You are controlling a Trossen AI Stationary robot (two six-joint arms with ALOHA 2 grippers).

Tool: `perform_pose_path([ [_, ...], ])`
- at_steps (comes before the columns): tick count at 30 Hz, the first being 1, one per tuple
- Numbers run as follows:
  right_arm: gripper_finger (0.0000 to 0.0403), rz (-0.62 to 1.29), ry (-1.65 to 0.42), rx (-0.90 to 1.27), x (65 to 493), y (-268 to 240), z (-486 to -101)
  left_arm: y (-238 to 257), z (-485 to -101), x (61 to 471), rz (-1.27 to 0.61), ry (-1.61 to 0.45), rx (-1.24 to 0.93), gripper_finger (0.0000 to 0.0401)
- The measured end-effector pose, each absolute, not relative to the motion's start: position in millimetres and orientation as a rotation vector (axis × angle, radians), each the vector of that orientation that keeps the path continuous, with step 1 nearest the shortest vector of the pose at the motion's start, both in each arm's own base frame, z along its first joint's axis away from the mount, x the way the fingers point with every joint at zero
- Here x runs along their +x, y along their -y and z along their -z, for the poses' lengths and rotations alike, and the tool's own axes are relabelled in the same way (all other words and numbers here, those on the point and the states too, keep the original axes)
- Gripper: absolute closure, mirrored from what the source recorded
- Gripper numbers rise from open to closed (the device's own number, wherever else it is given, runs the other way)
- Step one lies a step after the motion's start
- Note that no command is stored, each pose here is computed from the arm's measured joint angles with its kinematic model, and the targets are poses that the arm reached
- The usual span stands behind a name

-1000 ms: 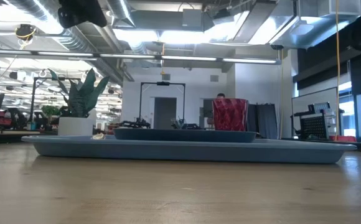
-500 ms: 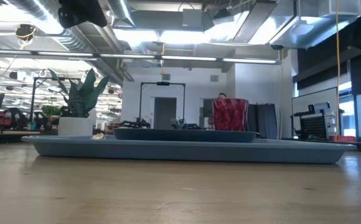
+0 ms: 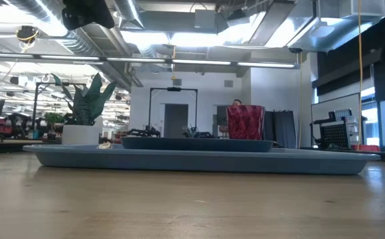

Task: Pick and place plate/cup/fork/spoon on tray
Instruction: Put the orange fork on the blue tray

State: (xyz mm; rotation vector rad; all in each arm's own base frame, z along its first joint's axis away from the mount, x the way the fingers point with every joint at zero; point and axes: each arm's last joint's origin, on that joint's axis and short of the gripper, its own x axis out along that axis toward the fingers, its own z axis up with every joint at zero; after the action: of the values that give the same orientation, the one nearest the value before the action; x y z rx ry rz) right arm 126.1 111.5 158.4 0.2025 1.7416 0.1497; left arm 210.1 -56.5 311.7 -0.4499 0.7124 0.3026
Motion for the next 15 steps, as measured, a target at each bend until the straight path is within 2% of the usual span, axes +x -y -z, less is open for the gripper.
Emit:
perform_pose_path([
  [15, 0.0347, -0.187, -1.692, 0.167, 129.0, -112.7, -157.3, 56.5, -311.7, 210.1, -0.309, -0.71, -0.465, 0.0401],
])
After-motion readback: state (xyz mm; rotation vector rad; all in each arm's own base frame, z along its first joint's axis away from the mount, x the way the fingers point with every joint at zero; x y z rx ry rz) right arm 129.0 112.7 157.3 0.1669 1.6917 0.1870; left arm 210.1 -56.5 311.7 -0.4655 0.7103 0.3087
